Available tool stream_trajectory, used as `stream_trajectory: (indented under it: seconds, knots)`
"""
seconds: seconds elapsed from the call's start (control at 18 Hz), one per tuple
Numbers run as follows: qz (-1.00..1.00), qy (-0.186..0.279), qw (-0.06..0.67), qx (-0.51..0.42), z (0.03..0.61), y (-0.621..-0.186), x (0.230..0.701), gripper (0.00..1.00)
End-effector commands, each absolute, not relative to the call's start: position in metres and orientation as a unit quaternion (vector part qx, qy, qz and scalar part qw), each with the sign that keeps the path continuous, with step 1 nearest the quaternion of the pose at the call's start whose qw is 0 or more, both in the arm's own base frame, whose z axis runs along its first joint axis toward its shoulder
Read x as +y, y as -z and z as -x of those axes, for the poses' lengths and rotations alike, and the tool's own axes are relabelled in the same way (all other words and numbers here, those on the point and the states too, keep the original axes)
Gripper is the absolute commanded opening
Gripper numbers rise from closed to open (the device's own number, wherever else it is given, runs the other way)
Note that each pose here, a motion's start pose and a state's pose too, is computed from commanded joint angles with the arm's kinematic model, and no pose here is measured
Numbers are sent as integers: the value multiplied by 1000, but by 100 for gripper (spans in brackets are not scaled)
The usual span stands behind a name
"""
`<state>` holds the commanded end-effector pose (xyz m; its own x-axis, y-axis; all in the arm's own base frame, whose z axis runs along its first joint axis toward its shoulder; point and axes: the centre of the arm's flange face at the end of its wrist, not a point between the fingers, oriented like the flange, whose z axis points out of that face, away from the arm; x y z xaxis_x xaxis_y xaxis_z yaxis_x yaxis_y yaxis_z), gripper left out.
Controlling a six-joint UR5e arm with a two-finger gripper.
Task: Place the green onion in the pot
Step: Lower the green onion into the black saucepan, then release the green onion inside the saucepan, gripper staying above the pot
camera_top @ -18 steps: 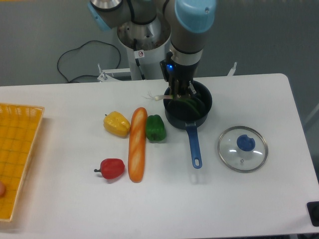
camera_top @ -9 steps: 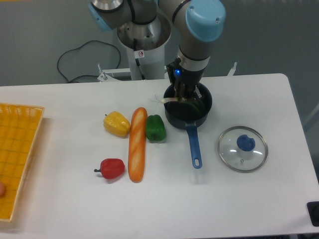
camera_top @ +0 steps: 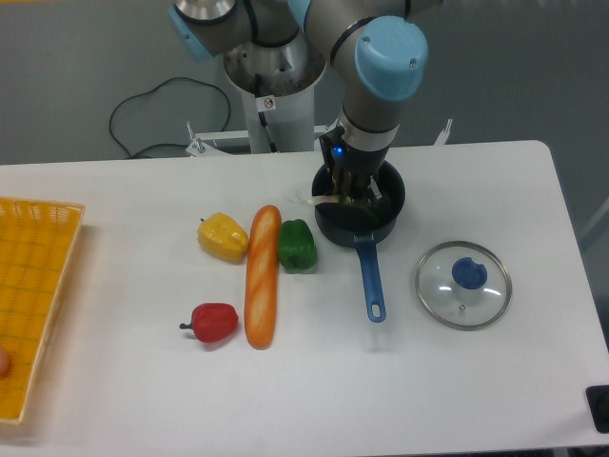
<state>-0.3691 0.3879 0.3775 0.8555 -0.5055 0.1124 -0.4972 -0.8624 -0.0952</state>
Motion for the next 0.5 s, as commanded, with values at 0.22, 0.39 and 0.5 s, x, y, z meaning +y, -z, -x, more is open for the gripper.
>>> stream_trajectory:
  seconds: [0.22, 0.39, 0.5]
  knots:
    - [961, 64, 31, 266, 362, -368, 387, 24]
    - [961, 67, 30, 267, 359, -366, 387, 25]
    - [961, 69, 29, 268, 358, -363, 387, 26]
